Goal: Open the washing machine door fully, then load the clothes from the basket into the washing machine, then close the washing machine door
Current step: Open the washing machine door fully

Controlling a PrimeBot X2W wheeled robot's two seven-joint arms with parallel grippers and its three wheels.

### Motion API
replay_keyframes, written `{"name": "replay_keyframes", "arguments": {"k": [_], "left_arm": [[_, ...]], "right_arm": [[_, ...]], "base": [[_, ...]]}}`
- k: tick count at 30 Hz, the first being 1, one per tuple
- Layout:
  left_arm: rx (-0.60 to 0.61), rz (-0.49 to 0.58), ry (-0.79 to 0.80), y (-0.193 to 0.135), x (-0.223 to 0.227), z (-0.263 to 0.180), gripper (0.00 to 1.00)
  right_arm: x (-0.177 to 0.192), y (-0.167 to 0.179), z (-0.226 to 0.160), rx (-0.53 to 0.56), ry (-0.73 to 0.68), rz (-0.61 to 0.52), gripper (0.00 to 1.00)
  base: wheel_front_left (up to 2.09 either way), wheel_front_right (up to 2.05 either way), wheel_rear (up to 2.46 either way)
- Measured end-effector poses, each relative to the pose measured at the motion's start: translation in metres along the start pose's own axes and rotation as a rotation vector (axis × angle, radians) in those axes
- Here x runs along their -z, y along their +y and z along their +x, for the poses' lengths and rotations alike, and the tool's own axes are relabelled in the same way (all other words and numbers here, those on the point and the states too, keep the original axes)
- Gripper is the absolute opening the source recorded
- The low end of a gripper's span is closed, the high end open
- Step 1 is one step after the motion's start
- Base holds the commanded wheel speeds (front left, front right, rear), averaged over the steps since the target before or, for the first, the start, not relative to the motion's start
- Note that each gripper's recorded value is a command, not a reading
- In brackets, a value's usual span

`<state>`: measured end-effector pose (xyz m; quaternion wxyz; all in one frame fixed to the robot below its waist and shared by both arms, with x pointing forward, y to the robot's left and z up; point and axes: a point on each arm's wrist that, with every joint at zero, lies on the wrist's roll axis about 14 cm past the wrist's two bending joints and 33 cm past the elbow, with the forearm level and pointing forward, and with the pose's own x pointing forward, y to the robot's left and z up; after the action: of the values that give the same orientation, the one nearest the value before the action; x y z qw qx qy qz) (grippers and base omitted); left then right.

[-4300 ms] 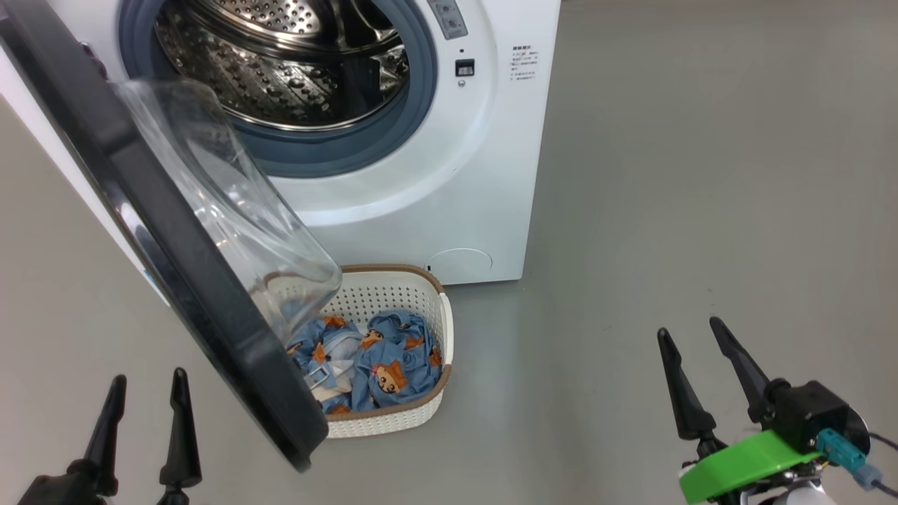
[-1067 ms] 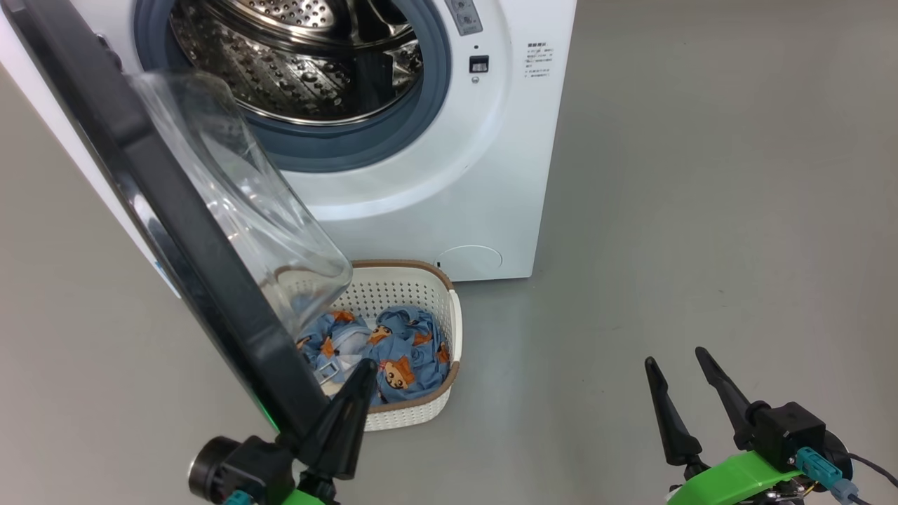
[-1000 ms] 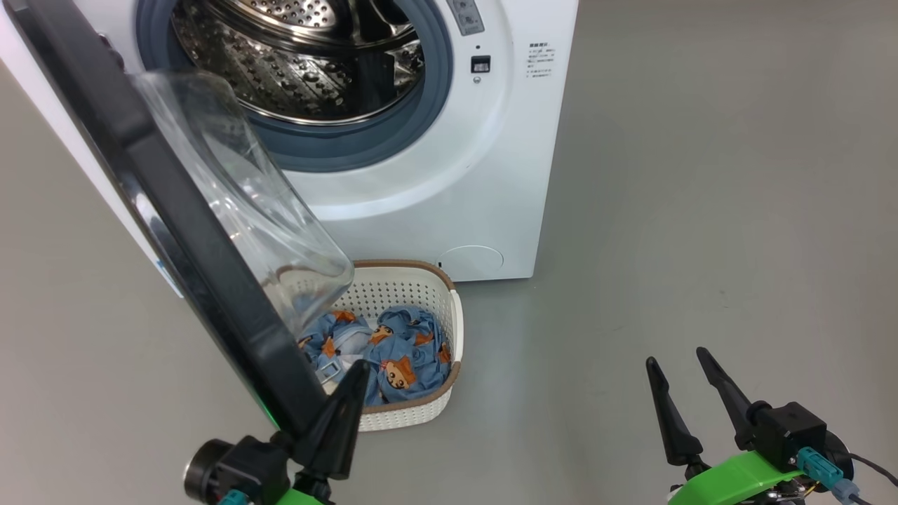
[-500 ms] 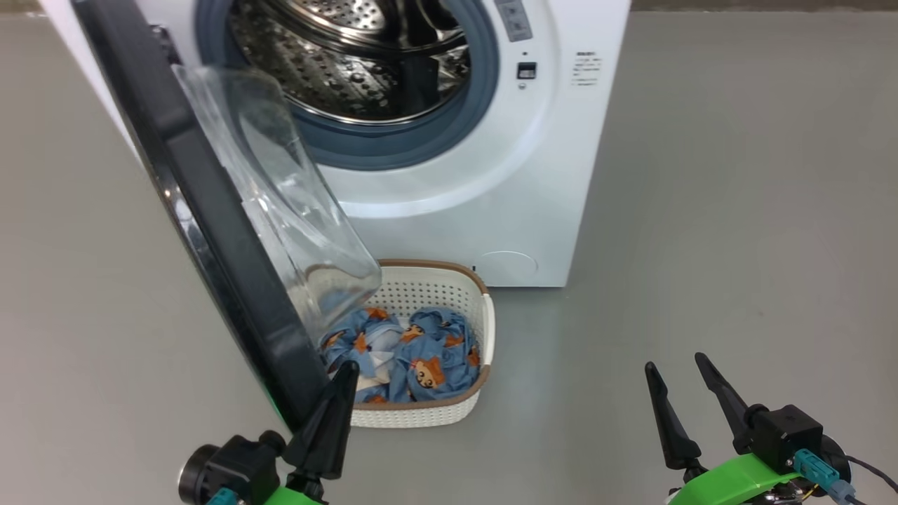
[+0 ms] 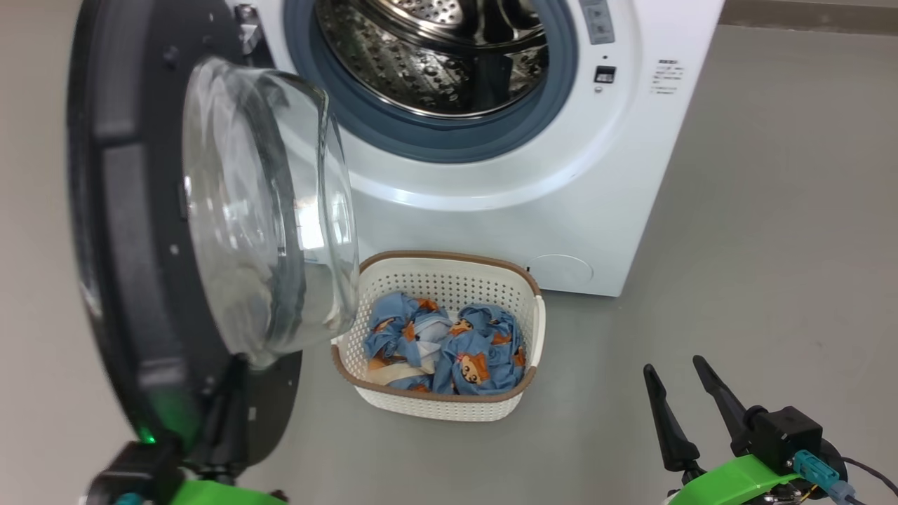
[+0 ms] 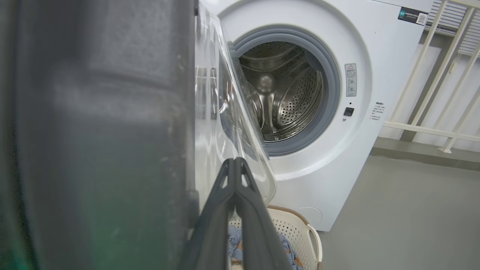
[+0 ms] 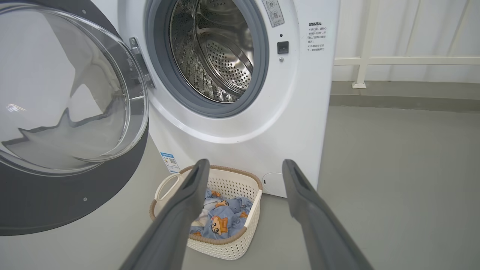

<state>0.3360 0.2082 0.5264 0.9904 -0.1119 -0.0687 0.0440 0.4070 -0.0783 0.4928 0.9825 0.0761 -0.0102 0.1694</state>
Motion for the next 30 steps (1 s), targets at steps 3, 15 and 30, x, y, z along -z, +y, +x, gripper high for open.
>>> {"name": "replay_keyframes", "arguments": {"k": [3, 15, 30], "left_arm": [[-0.085, 0.011, -0.012, 0.027, -0.005, -0.005, 0.00], [-0.282, 0.025, -0.037, 0.088, -0.016, -0.015, 0.00], [-0.509, 0.007, -0.047, 0.155, -0.017, -0.015, 0.00]], "right_arm": [[0.003, 0.007, 0.003, -0.021, 0.008, 0.003, 1.00], [0.013, 0.007, 0.005, -0.024, 0.034, 0.010, 1.00], [0.027, -0.003, 0.006, 0.000, 0.071, 0.018, 1.00]], "base": [[0.00, 0.00, 0.00], [0.00, 0.00, 0.00], [0.00, 0.00, 0.00]]}}
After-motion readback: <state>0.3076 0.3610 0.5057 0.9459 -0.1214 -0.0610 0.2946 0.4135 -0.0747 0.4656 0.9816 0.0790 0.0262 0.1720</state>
